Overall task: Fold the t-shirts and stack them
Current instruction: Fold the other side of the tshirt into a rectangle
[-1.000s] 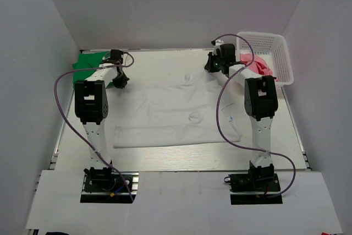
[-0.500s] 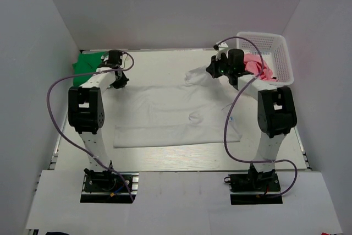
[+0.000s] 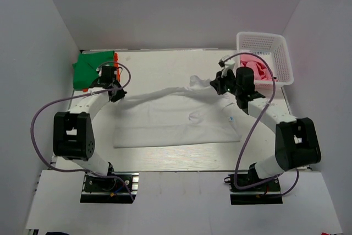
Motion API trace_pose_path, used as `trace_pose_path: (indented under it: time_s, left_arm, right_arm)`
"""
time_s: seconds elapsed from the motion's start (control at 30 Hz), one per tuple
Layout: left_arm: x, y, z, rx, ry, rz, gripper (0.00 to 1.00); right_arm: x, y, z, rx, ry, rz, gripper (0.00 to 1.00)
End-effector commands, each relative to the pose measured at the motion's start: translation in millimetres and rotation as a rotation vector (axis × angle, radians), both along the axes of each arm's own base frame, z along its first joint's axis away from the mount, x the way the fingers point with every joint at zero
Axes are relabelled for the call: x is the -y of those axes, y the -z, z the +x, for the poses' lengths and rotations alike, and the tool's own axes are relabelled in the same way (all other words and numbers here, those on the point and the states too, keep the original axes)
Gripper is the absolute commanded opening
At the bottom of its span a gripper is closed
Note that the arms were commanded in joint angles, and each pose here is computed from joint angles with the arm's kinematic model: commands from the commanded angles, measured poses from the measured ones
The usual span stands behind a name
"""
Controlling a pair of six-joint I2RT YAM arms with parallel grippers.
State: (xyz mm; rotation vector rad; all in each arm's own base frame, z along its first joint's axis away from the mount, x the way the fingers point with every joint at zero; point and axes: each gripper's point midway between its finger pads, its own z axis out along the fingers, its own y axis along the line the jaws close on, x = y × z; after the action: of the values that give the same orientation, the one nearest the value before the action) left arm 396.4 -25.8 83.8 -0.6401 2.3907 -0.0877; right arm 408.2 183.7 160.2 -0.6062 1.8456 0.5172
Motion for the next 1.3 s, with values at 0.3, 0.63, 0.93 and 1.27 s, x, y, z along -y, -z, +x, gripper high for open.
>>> trace_pose_path:
  time_s: [0.3,0.63,0.93,1.27]
  left_arm:
    - [0.9,-10.8,-55.0,0.104,-0.017,-0.045,0.00]
    - [-18.0,-4.2,-73.2,0.068,-0.122,0.013,0.00]
    - [-25.0,19.5,-118.0,-0.048,-0.300,-0.031,0.23]
    - [-52.0,-44.8,-157.3,0.046,-0.576,-0.044,1.00]
  right_arm:
    - [29.3,-15.9,-62.1,0.067,0.083,0.015,0.00]
    - [44.4,3.0,-88.9,0.012,0.150,0.022,0.00]
    - [48.0,58.9,-133.6,-0.240,0.243,0.154,0.16]
    - [71.9,64.9,-166.5,-0.380,0.470,0.280,0.90]
